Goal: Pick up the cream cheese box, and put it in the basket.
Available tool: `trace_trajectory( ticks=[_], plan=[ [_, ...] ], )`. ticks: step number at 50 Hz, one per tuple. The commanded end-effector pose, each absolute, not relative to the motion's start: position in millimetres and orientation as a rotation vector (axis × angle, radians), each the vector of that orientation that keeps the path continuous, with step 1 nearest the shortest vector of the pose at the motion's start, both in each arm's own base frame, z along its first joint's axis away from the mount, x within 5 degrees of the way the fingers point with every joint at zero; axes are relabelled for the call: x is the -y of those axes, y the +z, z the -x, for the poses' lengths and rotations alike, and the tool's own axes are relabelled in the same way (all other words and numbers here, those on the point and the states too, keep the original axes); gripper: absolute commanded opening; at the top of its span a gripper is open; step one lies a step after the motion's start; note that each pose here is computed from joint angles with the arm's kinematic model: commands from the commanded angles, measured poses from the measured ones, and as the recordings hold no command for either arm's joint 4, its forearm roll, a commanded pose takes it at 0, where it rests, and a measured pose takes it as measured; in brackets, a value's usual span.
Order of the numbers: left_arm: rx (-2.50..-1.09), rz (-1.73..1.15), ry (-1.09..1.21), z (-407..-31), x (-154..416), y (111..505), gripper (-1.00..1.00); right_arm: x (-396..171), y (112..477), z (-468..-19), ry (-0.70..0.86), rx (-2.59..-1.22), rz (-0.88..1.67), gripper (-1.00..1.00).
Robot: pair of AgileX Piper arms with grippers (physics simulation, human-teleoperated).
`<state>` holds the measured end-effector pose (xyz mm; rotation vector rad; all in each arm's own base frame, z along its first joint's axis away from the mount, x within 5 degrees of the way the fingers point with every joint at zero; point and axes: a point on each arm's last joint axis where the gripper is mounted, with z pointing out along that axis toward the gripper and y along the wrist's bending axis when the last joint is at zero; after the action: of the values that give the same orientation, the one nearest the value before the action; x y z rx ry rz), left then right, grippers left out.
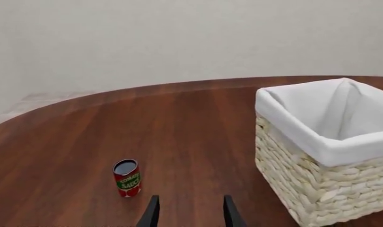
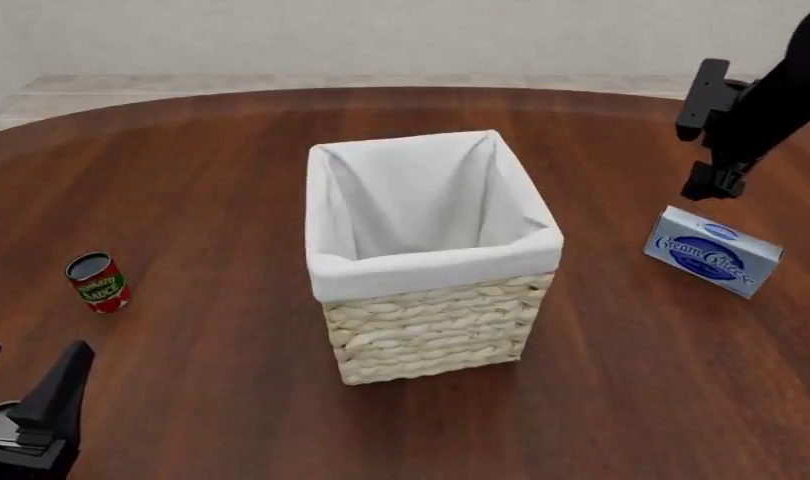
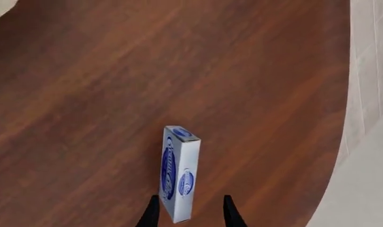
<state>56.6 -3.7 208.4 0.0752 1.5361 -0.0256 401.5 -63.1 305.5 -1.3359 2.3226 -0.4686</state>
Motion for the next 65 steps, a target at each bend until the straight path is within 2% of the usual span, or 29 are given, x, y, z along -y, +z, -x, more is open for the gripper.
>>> trace_trajectory(
  ticks=[1, 12, 19, 22, 42, 65],
  plan=[
    [-1.542, -0.064, -0.013, -57.2, 2.8, 208.1, 1.00, 69.2, 297.4, -412.2, -0.432, -2.376, 1.327, 1.00],
    [-1.557, -0.055, 0.005, -65.0, 2.1, 209.5, 1.00, 81.0, 279.4, -415.9, -0.406, -2.435, 1.286, 1.00],
    [-1.561, -0.050, 0.005, -78.2, 2.3, 212.1, 1.00, 84.7, 282.2, -421.6, -0.410, -2.443, 1.244, 1.00],
    [-1.533, -0.063, 0.028, -57.2, 1.3, 208.9, 1.00, 80.2, 282.9, -426.5, -0.400, -2.448, 1.223, 1.00],
    [-1.548, -0.092, 0.006, -61.2, 3.4, 209.0, 1.00, 88.3, 268.2, -440.6, -0.396, -2.470, 1.166, 1.00],
    [-1.570, -0.088, 0.010, -66.6, 3.3, 208.7, 1.00, 98.6, 243.4, -436.1, -0.372, -2.524, 1.125, 1.00]
  ],
)
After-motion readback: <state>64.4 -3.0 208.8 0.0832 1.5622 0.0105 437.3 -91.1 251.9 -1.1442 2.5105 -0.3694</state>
